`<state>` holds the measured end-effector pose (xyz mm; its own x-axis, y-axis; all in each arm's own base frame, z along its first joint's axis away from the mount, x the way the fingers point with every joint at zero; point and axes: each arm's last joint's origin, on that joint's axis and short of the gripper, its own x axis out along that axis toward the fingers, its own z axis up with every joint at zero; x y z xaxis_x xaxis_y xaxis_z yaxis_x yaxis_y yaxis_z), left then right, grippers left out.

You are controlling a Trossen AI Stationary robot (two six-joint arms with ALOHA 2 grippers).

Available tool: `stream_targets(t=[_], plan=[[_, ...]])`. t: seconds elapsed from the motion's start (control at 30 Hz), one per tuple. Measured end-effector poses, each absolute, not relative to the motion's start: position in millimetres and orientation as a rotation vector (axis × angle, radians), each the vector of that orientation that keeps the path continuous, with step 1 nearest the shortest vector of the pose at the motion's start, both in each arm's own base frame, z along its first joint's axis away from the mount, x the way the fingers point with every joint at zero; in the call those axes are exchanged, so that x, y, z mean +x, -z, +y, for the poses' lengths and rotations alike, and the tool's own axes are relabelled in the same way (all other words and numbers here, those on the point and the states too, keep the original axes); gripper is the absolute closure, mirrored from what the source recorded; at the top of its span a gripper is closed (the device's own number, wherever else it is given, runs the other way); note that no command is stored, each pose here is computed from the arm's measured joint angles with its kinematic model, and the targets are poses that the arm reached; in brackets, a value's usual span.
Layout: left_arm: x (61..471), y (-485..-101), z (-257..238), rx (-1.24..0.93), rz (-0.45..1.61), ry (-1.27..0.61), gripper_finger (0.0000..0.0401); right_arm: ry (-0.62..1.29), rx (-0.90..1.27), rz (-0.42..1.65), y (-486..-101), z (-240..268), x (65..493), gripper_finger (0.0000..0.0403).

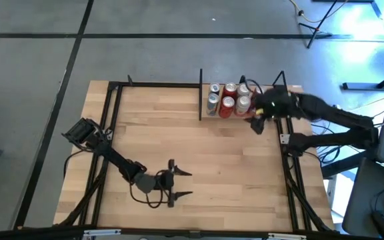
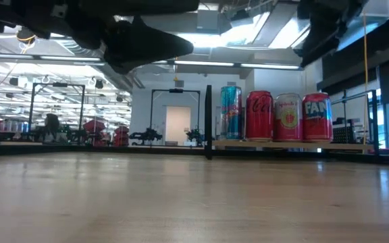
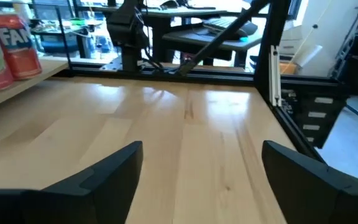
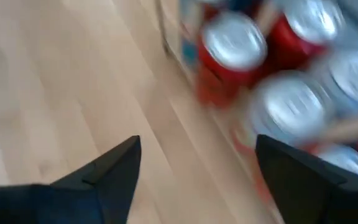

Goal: Place canned beverage on shelf
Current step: Return to Home Position

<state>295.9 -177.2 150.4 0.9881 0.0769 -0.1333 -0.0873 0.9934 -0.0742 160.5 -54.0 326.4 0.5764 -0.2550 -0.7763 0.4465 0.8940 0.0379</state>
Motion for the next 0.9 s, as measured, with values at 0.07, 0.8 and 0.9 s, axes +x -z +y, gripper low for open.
stream_targets(t=[0.07,0.8,0.9], plan=[[298,-154,-171,-0.076,0.148,-0.069,0.0107,0.376,0.212,0.746,-317,-43,163,0.013],[240,-197,-84,0.016,0.257,-0.05,0.0391,0.149,0.133,0.256,-211,-9,141,0.0384],[226,-186,-73,-0.023,0.25,-0.064,0.0398,0.147,0.127,0.241,-205,-9,135,0.0396]])
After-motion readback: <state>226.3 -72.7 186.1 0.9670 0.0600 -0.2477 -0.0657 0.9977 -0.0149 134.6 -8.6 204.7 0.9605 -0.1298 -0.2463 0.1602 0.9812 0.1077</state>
